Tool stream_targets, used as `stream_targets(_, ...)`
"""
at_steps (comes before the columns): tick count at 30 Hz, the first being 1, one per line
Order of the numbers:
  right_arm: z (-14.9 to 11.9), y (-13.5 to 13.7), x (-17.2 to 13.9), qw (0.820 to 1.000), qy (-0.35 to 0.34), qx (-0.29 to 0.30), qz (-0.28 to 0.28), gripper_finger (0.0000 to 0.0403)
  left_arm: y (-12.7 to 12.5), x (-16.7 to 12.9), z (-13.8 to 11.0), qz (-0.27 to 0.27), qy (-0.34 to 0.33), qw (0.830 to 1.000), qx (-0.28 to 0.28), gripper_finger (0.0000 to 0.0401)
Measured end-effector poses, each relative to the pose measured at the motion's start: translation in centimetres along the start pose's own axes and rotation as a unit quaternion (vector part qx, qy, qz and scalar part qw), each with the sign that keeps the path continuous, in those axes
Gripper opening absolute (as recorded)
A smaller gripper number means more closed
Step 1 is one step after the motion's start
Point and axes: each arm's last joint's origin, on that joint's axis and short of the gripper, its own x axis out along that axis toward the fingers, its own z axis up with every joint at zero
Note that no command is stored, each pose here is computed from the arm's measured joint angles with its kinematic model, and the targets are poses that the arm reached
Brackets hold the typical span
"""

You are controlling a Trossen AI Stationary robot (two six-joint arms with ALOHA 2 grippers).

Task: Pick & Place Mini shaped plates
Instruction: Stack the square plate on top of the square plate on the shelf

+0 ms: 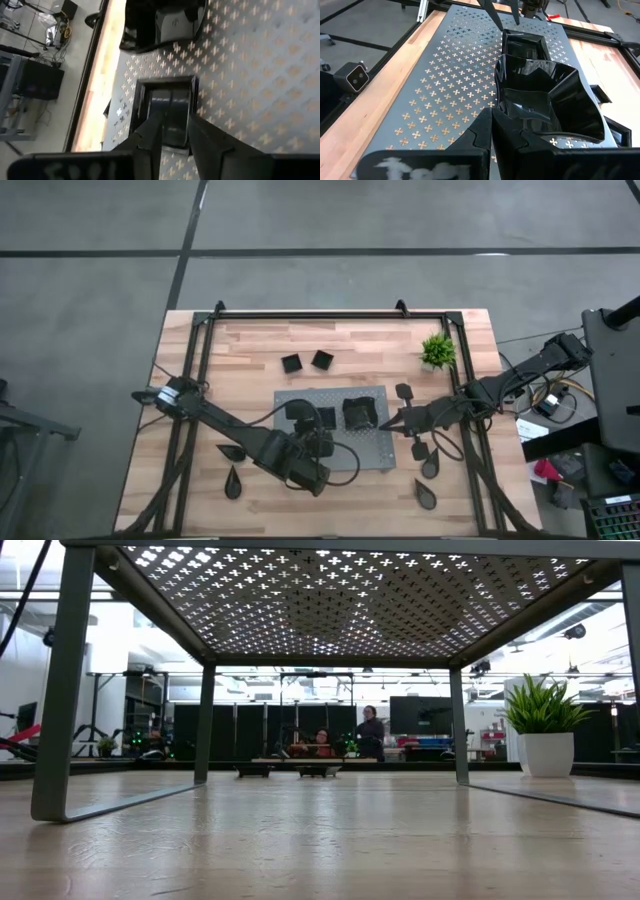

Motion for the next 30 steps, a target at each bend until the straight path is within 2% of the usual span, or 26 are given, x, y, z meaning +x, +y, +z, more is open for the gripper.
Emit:
stream_targets(4, 0.0, 0.0, 0.0, 1.000, 0.000, 0.000, 0.000, 0.0008, 0.6, -0.3, -0.6, 0.022, 0.019, 0.999, 0.025, 0.0105)
stream_targets(7, 0.0, 0.0, 0.0, 1.000, 0.000, 0.002, 0.000, 0.0008, 1.6, -1.0, -1.0, 0.032, 0.031, 0.999, 0.012, 0.0108)
stream_targets(12, -0.1, 0.0, 0.0, 1.000, 0.001, 0.005, 0.000, 0.0008, 4.8, -2.9, -2.3, 0.059, 0.042, 0.996, -0.054, 0.0108)
stream_targets(15, -0.1, 0.0, 0.0, 1.000, 0.002, 0.005, 0.000, 0.0008, 6.9, -3.9, -3.5, 0.097, 0.025, 0.991, -0.092, 0.0108)
stream_targets(18, -0.1, 0.0, 0.0, 1.000, 0.002, 0.005, 0.000, 0.0008, 9.2, -4.5, -5.0, 0.112, 0.017, 0.985, -0.129, 0.0108)
stream_targets(26, -0.1, 0.0, 0.0, 1.000, 0.000, 0.006, 0.000, 0.0008, 14.9, -2.8, -10.3, 0.147, 0.033, 0.958, -0.245, 0.0108)
stream_targets(30, 0.2, 0.0, 0.1, 1.000, -0.016, 0.011, 0.001, 0.0008, 17.0, -1.4, -12.5, 0.105, 0.037, 0.935, -0.336, 0.0108)
